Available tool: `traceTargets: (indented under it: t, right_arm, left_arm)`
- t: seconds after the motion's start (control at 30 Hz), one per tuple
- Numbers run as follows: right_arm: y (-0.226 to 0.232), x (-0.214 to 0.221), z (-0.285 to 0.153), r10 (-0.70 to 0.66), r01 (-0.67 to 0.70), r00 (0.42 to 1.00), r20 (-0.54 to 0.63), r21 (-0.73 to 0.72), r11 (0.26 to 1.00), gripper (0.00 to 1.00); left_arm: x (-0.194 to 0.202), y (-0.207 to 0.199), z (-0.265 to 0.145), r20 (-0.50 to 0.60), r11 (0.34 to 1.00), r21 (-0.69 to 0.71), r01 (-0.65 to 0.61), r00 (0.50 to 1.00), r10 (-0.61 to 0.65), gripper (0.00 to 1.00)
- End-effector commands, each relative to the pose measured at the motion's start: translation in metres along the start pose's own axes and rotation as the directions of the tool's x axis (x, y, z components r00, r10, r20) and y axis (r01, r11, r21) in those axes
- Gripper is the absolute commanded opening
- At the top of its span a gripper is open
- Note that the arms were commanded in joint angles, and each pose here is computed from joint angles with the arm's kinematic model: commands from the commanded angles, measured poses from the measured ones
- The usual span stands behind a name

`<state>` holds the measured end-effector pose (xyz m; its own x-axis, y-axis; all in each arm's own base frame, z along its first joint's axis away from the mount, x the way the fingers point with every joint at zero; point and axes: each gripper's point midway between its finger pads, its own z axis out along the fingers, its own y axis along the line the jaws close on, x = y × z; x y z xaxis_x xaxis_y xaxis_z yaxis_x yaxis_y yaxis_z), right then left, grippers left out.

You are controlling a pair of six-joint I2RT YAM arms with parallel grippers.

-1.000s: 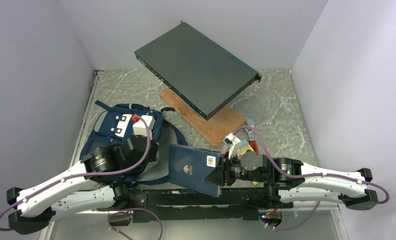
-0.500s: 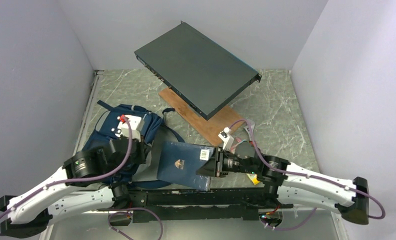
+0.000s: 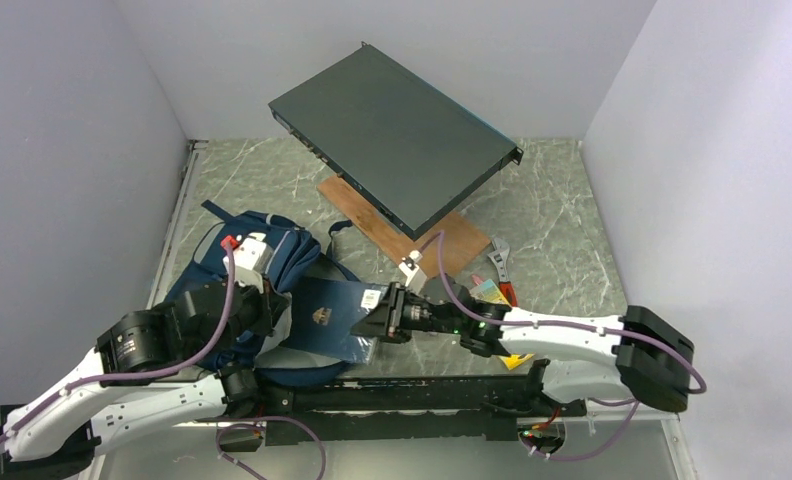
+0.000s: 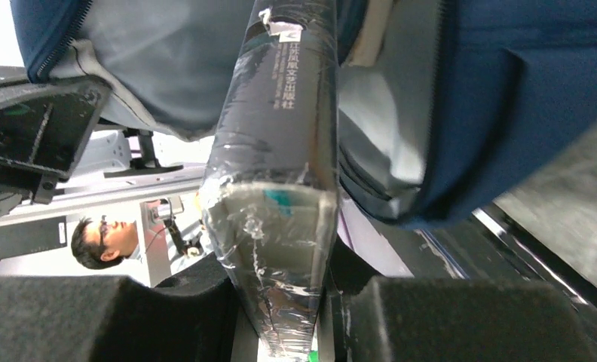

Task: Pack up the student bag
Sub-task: Place the book in the student bag.

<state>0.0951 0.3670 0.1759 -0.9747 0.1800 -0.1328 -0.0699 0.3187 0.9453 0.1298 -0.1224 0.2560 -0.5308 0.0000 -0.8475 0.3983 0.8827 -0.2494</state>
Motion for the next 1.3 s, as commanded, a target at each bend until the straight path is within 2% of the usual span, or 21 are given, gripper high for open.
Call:
traceTargets:
  t: [0.0, 0.13, 0.27, 0.4, 0.53, 0.57, 0.67, 0.7, 0.8, 0.93, 1.13, 1.27]
  right_arm:
    - [0.125, -0.022, 0.004, -0.041, 0.085, 0.991, 0.125, -0.368, 0.926, 0.0]
    - [0.125, -0.033, 0.031, -0.051, 0.11, 0.981, 0.186, -0.32, 0.941, 0.0]
    - [0.109, -0.043, 0.063, -0.051, 0.095, 0.978, 0.203, -0.213, 0.972, 0.0]
    - [0.101, -0.044, 0.095, -0.116, 0.148, 0.975, 0.191, -0.163, 0.975, 0.0]
    - [0.091, -0.043, 0.128, -0.232, 0.262, 0.955, 0.186, -0.157, 0.952, 0.0]
    - [0.085, -0.044, 0.135, -0.25, 0.276, 0.951, 0.181, -0.138, 0.951, 0.03]
    - [0.062, -0.035, 0.153, -0.27, 0.283, 0.955, 0.123, -0.106, 0.953, 0.35]
    - [0.056, -0.03, 0.155, -0.28, 0.29, 0.955, 0.095, -0.102, 0.952, 0.42]
    - [0.032, -0.02, 0.15, -0.313, 0.315, 0.949, 0.046, -0.069, 0.947, 0.56]
    - [-0.003, -0.01, 0.132, -0.335, 0.335, 0.942, 0.001, -0.001, 0.942, 0.64]
    - [-0.031, 0.001, 0.121, -0.31, 0.31, 0.951, -0.022, 0.046, 0.95, 0.67]
    - [-0.032, -0.001, 0.12, -0.336, 0.336, 0.942, -0.008, 0.059, 0.94, 0.68]
  left_arm:
    - [-0.047, -0.024, -0.01, 0.154, 0.994, 0.111, -0.016, 0.988, -0.001, 0.0]
    - [-0.053, -0.029, -0.014, 0.162, 0.987, 0.136, -0.088, 0.985, 0.065, 0.0]
    - [-0.055, -0.027, -0.014, 0.184, 0.981, 0.127, -0.146, 0.975, 0.121, 0.0]
    - [-0.057, -0.018, -0.014, 0.236, 0.981, 0.096, -0.168, 0.961, 0.142, 0.0]
    - [-0.056, -0.011, -0.01, 0.307, 0.976, 0.084, -0.2, 0.937, 0.165, 0.0]
    - [-0.053, -0.009, -0.008, 0.313, 0.975, 0.075, -0.207, 0.934, 0.174, 0.0]
    - [-0.041, -0.003, 0.0, 0.321, 0.971, 0.056, -0.231, 0.925, 0.202, 0.0]
    - [-0.039, -0.002, 0.001, 0.324, 0.97, 0.055, -0.237, 0.923, 0.207, 0.0]
    - [-0.033, 0.002, 0.002, 0.325, 0.971, 0.052, -0.233, 0.923, 0.204, 0.0]
    - [-0.033, 0.009, -0.003, 0.339, 0.975, 0.037, -0.221, 0.92, 0.196, 0.0]
    - [-0.035, 0.012, -0.01, 0.37, 0.978, 0.052, -0.2, 0.914, 0.167, 0.0]
    - [-0.034, 0.011, -0.011, 0.37, 0.978, 0.063, -0.198, 0.915, 0.161, 0.0]
